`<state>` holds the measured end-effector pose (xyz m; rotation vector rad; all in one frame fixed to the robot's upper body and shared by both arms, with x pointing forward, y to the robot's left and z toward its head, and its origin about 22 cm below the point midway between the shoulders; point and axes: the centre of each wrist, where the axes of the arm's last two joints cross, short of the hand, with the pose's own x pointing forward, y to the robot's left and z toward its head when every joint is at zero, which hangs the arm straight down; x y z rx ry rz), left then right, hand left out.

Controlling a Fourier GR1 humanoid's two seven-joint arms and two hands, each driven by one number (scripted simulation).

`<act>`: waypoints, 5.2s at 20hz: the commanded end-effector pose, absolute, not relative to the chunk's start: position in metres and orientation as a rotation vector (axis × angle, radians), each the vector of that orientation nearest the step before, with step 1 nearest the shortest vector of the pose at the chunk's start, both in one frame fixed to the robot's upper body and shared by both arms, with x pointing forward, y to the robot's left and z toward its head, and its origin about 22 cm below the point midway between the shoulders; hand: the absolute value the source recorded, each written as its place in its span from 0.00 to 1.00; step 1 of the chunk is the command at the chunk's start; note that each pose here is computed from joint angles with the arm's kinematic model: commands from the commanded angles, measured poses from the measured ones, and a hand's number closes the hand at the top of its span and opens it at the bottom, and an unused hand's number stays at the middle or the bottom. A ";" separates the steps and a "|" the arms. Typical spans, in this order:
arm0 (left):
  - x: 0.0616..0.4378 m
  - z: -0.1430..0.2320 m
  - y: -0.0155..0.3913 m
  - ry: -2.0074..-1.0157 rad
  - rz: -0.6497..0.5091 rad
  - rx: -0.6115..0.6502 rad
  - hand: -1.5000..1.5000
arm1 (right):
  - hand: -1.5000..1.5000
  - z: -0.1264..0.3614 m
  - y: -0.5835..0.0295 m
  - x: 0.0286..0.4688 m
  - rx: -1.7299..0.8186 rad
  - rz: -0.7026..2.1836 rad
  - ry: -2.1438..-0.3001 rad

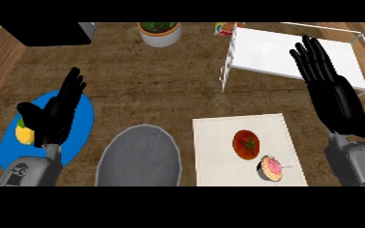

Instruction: Pick the tomato from the placemat and place it in the tiered shelf

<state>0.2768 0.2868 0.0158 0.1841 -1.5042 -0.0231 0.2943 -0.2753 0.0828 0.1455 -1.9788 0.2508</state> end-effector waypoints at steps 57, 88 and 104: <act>0.254 -0.022 0.298 -1.126 0.044 0.102 0.50 | 0.00 0.063 -0.255 0.216 -0.392 1.122 -1.375; 0.258 -0.028 0.298 -1.105 0.050 0.096 0.50 | 0.00 0.003 -0.201 0.247 -0.525 1.073 -1.428; 0.239 -0.025 0.286 -1.103 0.055 0.098 0.50 | 1.00 -0.028 -0.210 0.237 -0.374 1.337 -1.471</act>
